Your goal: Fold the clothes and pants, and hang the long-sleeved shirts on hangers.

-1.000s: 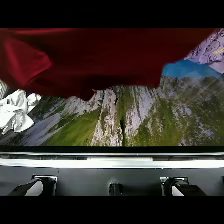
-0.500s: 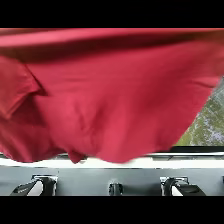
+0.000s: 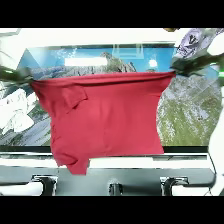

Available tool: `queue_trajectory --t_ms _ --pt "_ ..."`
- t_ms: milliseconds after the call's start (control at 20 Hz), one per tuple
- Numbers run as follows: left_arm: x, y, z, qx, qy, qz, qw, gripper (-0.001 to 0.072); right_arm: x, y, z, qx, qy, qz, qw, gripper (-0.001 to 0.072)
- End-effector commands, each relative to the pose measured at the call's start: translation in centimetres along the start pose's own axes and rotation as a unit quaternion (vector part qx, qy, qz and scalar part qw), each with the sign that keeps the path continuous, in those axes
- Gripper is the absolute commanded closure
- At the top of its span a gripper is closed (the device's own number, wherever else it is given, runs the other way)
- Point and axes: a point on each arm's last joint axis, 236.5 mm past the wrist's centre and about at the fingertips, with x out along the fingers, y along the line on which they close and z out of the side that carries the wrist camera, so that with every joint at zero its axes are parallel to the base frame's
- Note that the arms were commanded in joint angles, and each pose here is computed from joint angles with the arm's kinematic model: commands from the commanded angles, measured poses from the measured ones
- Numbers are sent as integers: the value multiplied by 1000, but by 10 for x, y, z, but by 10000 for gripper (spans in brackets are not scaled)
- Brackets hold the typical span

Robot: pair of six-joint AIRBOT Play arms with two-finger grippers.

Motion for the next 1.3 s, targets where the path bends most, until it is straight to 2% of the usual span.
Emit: queue_trajectory --t_ms 0,200,350,600,850,1050,1250 --pt "123 3 15 6 13 0 1000 696 110 -10 2 -1 18 -14 1000 687" --pt "147 0 71 19 -60 -6 998 696 153 -10 21 -1 -28 -9 1000 687" --pt "145 -1 68 30 -54 -6 998 694 155 -11 20 -2 -25 -10 1000 687" --pt "144 1 7 32 75 -4 997 694 153 -19 -25 0 69 -27 997 686" --pt "127 3 -57 33 212 9 977 694 150 -29 -86 2 199 -48 979 686" --pt "118 17 -82 39 267 61 961 695 153 -32 -113 4 257 -52 965 685" --pt "119 15 -113 38 319 75 944 694 154 -33 -127 5 287 -55 956 685"
